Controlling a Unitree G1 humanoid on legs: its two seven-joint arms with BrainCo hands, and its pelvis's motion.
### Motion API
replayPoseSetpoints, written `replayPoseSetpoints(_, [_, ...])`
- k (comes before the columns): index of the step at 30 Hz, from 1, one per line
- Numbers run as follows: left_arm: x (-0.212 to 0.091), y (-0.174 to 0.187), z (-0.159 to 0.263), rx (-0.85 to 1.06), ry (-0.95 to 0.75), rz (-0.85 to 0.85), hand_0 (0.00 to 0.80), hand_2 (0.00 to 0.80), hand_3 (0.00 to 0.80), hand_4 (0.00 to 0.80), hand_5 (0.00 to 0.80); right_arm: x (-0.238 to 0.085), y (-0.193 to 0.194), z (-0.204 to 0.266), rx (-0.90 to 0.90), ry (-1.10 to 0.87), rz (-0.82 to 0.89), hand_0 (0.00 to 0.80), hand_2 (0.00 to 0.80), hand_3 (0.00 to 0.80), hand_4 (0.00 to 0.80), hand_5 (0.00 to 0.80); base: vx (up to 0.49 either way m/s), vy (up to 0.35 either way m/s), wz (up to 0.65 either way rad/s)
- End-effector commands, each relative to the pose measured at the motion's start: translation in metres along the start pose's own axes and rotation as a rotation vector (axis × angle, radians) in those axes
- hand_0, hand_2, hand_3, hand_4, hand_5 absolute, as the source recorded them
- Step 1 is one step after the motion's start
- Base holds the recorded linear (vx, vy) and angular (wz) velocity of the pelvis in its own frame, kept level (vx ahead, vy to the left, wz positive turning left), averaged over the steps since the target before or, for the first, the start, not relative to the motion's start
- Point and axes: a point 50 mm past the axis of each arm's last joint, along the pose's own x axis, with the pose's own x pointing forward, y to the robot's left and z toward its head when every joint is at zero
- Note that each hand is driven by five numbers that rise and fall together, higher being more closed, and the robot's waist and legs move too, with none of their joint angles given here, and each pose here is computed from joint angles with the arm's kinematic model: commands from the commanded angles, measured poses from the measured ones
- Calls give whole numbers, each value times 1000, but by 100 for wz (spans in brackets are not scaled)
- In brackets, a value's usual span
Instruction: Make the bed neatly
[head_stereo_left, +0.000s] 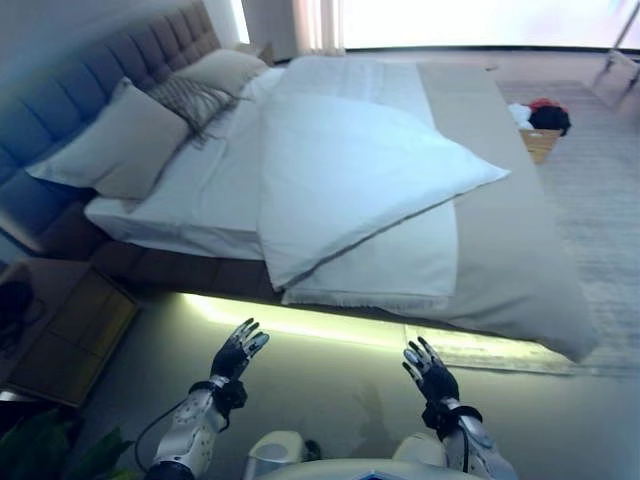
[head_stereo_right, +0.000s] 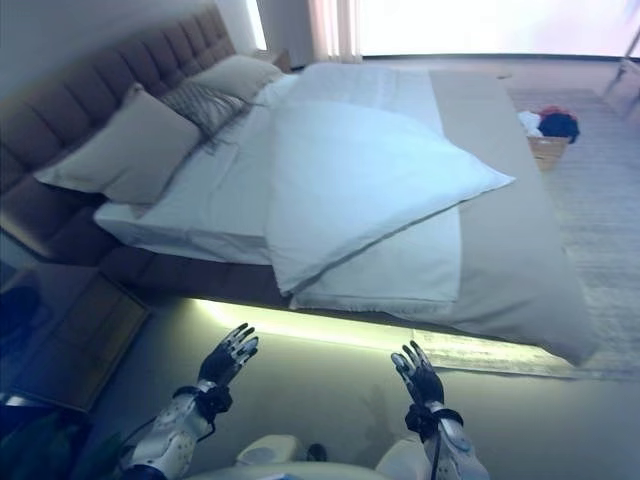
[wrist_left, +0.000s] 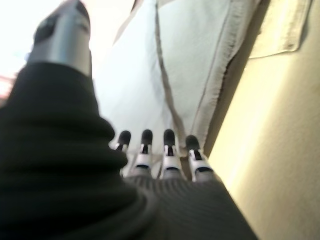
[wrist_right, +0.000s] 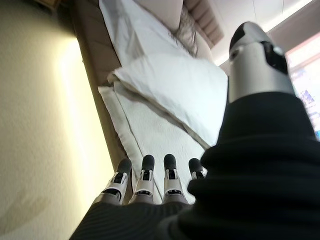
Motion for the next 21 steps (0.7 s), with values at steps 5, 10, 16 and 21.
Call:
replayPoseSetpoints(5, [3, -9, 29, -14, -157, -78, 0, 0, 0, 0, 0, 12, 3, 14, 22, -65, 42, 0, 0, 0, 0, 0, 480, -201, 8])
replayPoseSetpoints(10, [-12, 2, 11, -74, -115, -39, 0, 0, 0, 0, 0, 4, -2, 1, 10, -14, 36, 0, 0, 0, 0, 0, 518, -329, 44])
replayPoseSetpoints(16, [-12, -13, 10, -76, -136, -123, 0, 0, 0, 0, 0, 1, -15, 11, -9, -30, 4, 0, 0, 0, 0, 0, 349, -279, 24])
replayPoseSetpoints(21, [-10, -25, 14, -57, -158, -173, 0, 0, 0, 0, 0, 0, -15, 20, 20, -62, 8, 0, 0, 0, 0, 0, 213, -134, 15])
